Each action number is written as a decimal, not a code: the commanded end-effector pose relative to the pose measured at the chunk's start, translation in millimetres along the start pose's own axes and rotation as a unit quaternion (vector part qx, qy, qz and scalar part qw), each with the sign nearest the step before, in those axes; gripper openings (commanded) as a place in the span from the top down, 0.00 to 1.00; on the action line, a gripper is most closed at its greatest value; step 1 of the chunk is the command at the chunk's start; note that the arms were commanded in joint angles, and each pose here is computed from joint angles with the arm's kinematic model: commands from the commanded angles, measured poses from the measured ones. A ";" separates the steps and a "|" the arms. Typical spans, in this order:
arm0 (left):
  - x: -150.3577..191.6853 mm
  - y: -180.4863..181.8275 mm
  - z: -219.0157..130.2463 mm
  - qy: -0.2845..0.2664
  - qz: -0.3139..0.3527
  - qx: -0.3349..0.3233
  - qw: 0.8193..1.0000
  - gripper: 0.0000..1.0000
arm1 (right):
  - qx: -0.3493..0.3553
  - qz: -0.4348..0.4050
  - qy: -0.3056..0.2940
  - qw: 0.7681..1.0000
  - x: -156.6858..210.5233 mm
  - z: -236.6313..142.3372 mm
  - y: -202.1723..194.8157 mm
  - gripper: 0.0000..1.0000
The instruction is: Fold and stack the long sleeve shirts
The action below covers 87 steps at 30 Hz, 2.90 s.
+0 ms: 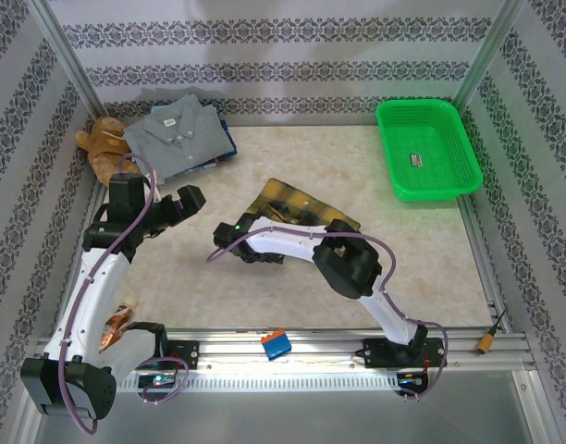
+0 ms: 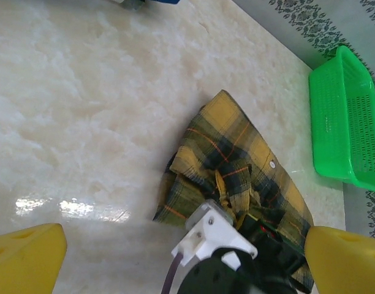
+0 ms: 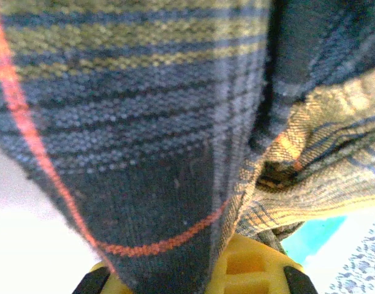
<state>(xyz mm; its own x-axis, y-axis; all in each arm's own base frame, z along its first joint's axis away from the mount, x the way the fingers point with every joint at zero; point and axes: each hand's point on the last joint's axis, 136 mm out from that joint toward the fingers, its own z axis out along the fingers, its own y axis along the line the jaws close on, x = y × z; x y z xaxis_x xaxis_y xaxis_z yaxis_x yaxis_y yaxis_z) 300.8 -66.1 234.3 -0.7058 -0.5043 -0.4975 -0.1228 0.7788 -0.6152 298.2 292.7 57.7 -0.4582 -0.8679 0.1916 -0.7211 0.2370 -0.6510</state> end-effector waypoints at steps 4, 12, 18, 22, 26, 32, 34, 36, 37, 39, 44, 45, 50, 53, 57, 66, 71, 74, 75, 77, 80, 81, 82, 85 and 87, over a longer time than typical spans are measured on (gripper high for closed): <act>6.6 8.4 -2.3 0.004 0.001 -0.006 1.000 0.00 | -0.107 0.068 0.013 0.992 -2.2 -26.4 56.7 0.90; -2.5 -3.3 -10.5 -0.010 -0.006 0.008 1.000 0.00 | -0.282 0.165 -0.046 0.944 -13.3 -94.5 76.7 0.41; -27.7 -28.5 -27.9 -0.045 -0.006 0.035 0.998 0.00 | -0.449 0.212 -0.129 0.858 -3.1 -192.3 67.7 0.25; -36.8 -42.2 -20.9 -0.045 -0.010 0.061 0.997 0.00 | -0.449 0.270 -0.151 0.838 30.5 -210.5 32.0 0.26; -25.2 -61.7 13.6 -0.012 0.022 0.072 0.997 0.00 | -0.462 0.353 -0.154 0.799 62.4 -193.2 -14.9 0.26; 12.8 -108.1 97.5 0.080 0.124 0.056 0.987 0.42 | -0.487 0.501 -0.082 0.711 84.6 -110.5 -25.8 0.70; 27.1 -110.8 124.8 0.105 0.135 0.047 0.984 0.53 | -0.493 0.512 -0.070 0.700 84.5 -93.5 -16.2 0.74; 45.3 -107.1 148.6 0.129 0.132 0.039 0.982 0.64 | -0.494 0.516 -0.044 0.699 86.4 -76.5 -3.8 0.78; 55.6 -104.9 158.0 0.140 0.130 0.036 0.981 0.69 | -0.486 0.517 -0.028 0.704 90.4 -66.5 3.0 0.79; 79.9 -96.5 170.3 0.160 0.130 0.024 0.978 0.71 | -0.469 0.528 0.000 0.707 99.3 -45.6 14.7 0.80; 148.8 -45.4 187.2 0.215 0.103 -0.028 0.971 0.80 | -0.444 0.533 0.063 0.718 114.9 -0.6 48.1 0.82; 157.8 -33.8 186.4 0.220 0.101 -0.044 0.969 0.81 | -0.437 0.531 0.075 0.722 118.6 7.1 55.5 0.81; 197.1 18.9 181.5 0.242 0.096 -0.090 0.961 0.84 | -0.407 0.527 0.131 0.735 134.2 43.3 86.3 0.83; 205.5 26.3 175.6 0.246 0.109 -0.092 0.959 0.84 | -0.394 0.529 0.136 0.739 138.6 47.6 84.7 0.83; 193.6 14.0 166.0 0.221 0.127 -0.067 0.965 0.81 | -0.399 0.534 0.107 0.737 137.7 32.8 63.1 0.80; 121.4 -96.0 110.1 0.149 0.115 0.073 0.979 0.58 | -0.461 0.542 -0.045 0.701 111.9 -59.3 -32.4 0.66; 110.5 -89.2 147.1 0.172 0.076 0.040 0.981 0.66 | -0.450 0.547 -0.053 0.704 84.8 -30.0 -58.2 0.74; 121.0 -66.9 177.5 0.182 0.039 -0.001 0.982 0.73 | -0.460 0.546 -0.032 0.699 67.0 1.8 -50.5 0.80; 125.1 -58.5 184.1 0.185 0.029 -0.015 0.982 0.75 | -0.455 0.546 -0.027 0.703 64.5 11.0 -46.8 0.81; 135.3 -35.5 190.6 0.190 0.007 -0.057 0.980 0.77 | -0.442 0.550 0.001 0.709 65.7 35.4 -35.5 0.82; 147.5 -12.4 188.7 0.193 -0.015 -0.090 0.977 0.78 | -0.420 0.559 0.034 0.714 76.0 61.1 -19.0 0.83; 152.5 -6.2 188.0 0.198 -0.018 -0.097 0.975 0.78 | -0.414 0.561 0.045 0.715 81.7 67.4 -12.2 0.83; 158.3 -0.3 188.2 0.207 -0.017 -0.105 0.973 0.78 | -0.407 0.563 0.055 0.717 87.5 71.5 -6.2 0.83; 167.0 15.5 191.2 0.223 -0.013 -0.129 0.966 0.78 | -0.403 0.565 0.067 0.717 96.8 75.4 4.7 0.83; 167.6 23.0 194.0 0.225 -0.010 -0.138 0.964 0.78 | -0.401 0.567 0.071 0.716 100.0 76.3 8.4 0.83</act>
<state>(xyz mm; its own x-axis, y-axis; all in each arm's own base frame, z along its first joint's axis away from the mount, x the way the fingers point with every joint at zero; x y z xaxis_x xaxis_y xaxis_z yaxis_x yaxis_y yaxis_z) 321.8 -224.5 40.0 -0.9277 -0.3338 -0.1673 -0.2168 0.8462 -0.4868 296.6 195.1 25.7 -0.9956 0.0929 -0.0145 0.0866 0.9659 0.2441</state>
